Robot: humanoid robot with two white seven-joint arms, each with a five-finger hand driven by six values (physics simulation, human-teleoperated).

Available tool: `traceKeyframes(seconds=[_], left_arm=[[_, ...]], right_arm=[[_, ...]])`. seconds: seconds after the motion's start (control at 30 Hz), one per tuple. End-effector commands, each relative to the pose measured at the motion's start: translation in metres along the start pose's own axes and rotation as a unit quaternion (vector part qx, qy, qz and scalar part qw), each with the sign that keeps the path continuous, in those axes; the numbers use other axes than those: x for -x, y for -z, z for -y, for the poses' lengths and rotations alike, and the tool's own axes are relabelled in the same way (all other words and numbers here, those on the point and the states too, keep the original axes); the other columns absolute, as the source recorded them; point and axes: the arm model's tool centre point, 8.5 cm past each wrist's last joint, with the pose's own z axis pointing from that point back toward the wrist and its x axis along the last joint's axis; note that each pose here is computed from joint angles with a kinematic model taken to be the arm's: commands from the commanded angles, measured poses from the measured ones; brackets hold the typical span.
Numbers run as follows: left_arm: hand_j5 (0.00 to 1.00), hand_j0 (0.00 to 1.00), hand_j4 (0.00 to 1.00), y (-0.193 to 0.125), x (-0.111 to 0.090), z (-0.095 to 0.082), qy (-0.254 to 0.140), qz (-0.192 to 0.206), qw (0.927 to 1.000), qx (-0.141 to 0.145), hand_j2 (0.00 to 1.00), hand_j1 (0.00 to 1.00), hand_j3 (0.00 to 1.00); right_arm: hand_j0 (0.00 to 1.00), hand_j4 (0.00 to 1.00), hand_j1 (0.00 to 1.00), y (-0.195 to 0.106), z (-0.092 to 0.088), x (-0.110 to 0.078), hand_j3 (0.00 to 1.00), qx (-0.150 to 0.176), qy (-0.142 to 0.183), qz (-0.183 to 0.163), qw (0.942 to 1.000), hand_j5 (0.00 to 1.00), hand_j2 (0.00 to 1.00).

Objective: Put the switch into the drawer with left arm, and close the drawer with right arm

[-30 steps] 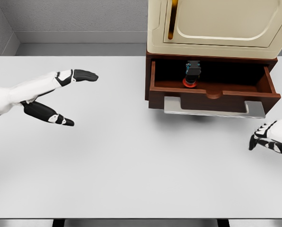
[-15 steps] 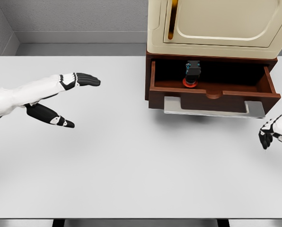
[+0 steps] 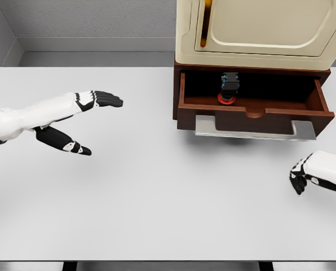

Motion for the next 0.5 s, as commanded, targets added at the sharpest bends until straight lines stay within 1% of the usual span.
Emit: traceKeyframes(seconds=[0.0,0.03,0.23,0.47], left_arm=[[1.00,1.00,1.00,0.002,0.000,0.001,-0.005,0.004,1.0000,-0.003,1.00,1.00,1.00],[1.00,1.00,1.00,0.003,0.000,0.001,-0.005,0.004,1.0000,-0.004,1.00,1.00,1.00],[1.00,1.00,1.00,0.002,0.000,0.001,-0.005,0.004,1.0000,-0.004,1.00,1.00,1.00],[1.00,1.00,1.00,0.002,0.000,0.001,-0.005,0.004,1.0000,-0.004,1.00,1.00,1.00]], right_arm=[[0.15,0.15,0.15,0.002,-0.001,-0.001,0.15,-0.004,0.003,0.003,1.0000,0.15,0.15],[0.15,0.15,0.15,0.004,0.001,-0.002,0.15,0.004,0.002,0.006,1.0000,0.15,0.15],[0.15,0.15,0.15,0.006,0.013,-0.002,0.15,0.015,-0.010,0.008,0.9998,0.15,0.15],[0.14,0.14,0.14,0.012,0.037,-0.003,0.14,0.042,-0.032,0.016,0.9985,0.14,0.14]])
